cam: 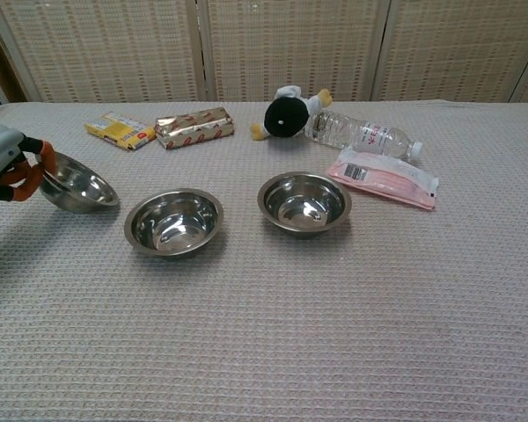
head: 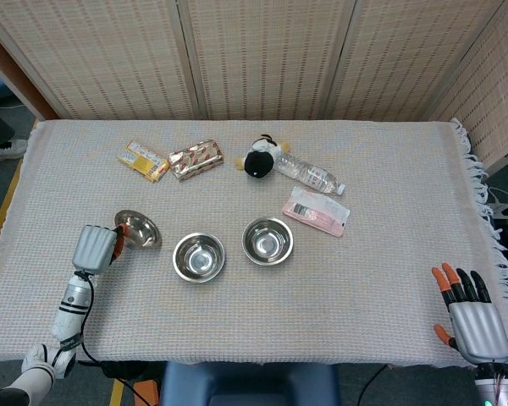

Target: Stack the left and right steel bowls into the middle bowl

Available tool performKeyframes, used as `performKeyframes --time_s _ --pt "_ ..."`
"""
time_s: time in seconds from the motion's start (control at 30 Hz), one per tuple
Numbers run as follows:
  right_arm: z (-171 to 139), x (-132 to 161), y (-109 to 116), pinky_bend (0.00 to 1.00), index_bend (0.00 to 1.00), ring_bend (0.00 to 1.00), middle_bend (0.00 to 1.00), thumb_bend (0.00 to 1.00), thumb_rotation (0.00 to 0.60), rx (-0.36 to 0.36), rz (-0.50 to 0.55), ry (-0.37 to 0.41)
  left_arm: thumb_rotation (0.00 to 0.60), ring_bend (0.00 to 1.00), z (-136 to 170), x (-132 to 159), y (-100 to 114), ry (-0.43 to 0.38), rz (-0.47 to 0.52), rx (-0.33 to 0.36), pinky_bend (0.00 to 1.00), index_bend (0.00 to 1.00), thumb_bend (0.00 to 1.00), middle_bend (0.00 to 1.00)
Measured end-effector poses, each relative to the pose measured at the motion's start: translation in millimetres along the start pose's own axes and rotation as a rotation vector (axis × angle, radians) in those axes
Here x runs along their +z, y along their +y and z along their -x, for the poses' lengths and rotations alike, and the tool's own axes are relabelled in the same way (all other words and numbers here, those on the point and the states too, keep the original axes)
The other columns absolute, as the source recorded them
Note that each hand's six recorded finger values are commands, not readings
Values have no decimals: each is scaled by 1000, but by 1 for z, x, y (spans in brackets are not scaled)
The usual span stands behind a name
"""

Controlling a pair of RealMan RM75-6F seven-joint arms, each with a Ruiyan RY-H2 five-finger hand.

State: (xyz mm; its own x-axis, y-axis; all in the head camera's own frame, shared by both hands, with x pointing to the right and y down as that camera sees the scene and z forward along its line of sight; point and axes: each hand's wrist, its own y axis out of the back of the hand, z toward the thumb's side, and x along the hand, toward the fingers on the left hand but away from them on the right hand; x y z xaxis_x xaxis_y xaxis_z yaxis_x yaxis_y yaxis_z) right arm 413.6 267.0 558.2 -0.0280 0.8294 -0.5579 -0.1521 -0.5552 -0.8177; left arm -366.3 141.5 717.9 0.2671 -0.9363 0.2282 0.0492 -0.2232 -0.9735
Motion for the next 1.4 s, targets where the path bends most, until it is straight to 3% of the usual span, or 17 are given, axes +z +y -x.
performKeyframes --time_s 0.23,0.4,0.57,0.97,1.07,1.23,1.3,1.4 --pt "-4 2 2 0 0 0 0 110 600 0 10 20 600 1000 10 47 41 -112 107 210 1000 778 723 1000" --pt "-8 3 4 0 0 0 0 109 600 -6 14 33 600 1000 19 77 61 -149 155 283 1000 780 734 1000" --pt "-10 5 5 0 0 0 0 109 600 -6 16 41 600 1000 25 102 65 -157 171 295 1000 780 734 1000" --pt "-13 0 11 0 0 0 0 109 600 -25 34 38 600 1000 13 137 23 -148 136 218 1000 753 736 1000" --pt "-13 0 12 0 0 0 0 109 600 -27 34 35 600 1000 11 140 12 -148 132 188 1000 667 719 1000" --pt "-13 0 12 0 0 0 0 109 600 -26 32 31 600 1000 14 144 -2 -165 107 134 1000 271 548 1000" --pt "-13 0 11 0 0 0 0 109 600 -24 30 31 600 1000 15 145 -8 -168 90 103 1000 147 521 1000" --pt "-13 1 11 0 0 0 0 109 600 -24 30 31 600 1000 17 147 -12 -167 90 77 1000 42 492 1000"
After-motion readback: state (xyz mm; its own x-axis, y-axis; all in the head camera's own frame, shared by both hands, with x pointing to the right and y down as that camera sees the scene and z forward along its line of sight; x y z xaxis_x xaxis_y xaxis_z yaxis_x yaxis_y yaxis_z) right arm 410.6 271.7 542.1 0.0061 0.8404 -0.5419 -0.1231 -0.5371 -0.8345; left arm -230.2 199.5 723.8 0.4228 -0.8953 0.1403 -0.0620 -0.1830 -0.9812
